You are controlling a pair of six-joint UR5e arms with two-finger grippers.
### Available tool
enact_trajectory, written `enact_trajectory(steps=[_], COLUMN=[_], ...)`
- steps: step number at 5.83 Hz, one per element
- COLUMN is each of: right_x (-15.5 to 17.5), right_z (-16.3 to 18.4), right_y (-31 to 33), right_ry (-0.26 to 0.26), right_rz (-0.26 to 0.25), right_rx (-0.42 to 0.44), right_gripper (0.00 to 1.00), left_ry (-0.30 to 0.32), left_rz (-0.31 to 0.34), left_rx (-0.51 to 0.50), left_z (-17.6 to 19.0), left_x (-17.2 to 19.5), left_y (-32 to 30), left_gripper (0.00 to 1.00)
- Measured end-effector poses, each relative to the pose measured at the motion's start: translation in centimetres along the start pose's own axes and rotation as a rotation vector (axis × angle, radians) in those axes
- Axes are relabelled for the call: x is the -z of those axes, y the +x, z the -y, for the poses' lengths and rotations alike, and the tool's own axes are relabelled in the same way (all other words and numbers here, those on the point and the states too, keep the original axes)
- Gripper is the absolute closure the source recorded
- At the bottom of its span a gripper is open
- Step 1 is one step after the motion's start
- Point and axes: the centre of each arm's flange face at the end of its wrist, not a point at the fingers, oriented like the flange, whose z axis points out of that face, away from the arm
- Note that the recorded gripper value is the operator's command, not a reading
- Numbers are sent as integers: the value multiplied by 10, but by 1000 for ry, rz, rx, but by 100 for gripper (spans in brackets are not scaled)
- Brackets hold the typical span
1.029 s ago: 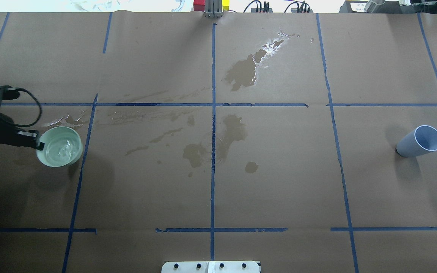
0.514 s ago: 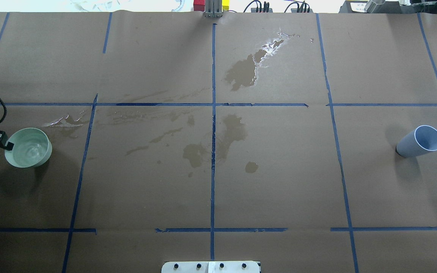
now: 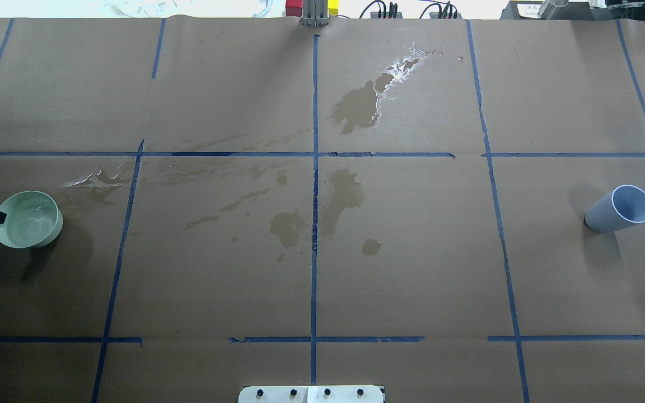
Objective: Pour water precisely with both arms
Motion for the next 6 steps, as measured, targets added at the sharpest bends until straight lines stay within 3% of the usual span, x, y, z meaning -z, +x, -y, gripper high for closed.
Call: enact_trajectory(steps=[1,2,3,4,6], right_x=[1,1,1,1,-5], right_z=[0,0,0,0,1], right_y=[0,-1,-1,-1,-4], right_ry=[1,2,2,2,-14], right_rz=[0,-1,-1,0,7], right_rx=[1,1,1,1,7], right_gripper=[0,0,0,0,0], left_ry=[-5,-6,-6,-2,58], left_rz=[4,5,5,3,-10], left_rx=[2,4,4,3,3], left_z=[1,2,3,4,11], left_x=[-4,-5,-6,-4,25], left_y=[-5,-6,-6,-5,-1], left_gripper=[71,32,13,0,0])
